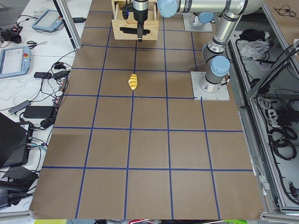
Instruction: Open upper drawer
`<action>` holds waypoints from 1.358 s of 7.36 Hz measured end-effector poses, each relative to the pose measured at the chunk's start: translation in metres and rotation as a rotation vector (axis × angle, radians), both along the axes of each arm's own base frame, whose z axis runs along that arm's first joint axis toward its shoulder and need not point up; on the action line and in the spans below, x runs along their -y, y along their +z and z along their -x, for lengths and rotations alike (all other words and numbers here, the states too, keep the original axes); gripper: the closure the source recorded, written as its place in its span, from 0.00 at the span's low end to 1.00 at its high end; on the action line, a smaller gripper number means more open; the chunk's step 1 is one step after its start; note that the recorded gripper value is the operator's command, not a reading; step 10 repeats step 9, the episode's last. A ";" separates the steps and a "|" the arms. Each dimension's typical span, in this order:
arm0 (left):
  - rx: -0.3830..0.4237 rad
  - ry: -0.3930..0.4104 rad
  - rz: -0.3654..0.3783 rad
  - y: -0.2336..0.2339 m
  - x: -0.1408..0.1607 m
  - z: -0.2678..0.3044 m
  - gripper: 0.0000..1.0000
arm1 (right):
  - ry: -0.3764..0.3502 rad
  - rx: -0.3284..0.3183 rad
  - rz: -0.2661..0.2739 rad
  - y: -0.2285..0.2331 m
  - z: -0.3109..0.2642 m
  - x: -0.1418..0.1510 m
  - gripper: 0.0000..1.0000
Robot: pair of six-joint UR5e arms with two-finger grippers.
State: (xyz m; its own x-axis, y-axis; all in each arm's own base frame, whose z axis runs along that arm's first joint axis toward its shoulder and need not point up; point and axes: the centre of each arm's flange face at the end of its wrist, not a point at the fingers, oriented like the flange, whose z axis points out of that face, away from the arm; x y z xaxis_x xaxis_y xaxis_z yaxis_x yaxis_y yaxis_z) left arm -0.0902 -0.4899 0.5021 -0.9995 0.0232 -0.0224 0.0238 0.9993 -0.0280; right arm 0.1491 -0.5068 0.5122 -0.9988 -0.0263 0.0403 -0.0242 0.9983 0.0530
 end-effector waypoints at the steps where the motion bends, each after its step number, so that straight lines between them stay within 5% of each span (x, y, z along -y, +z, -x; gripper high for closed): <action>1: 0.002 -0.001 0.000 0.000 -0.001 0.000 0.00 | 0.000 0.000 0.000 0.000 0.000 0.000 0.00; 10: -0.006 0.005 0.016 0.007 0.000 0.000 0.00 | 0.000 0.000 0.000 0.000 0.000 0.000 0.00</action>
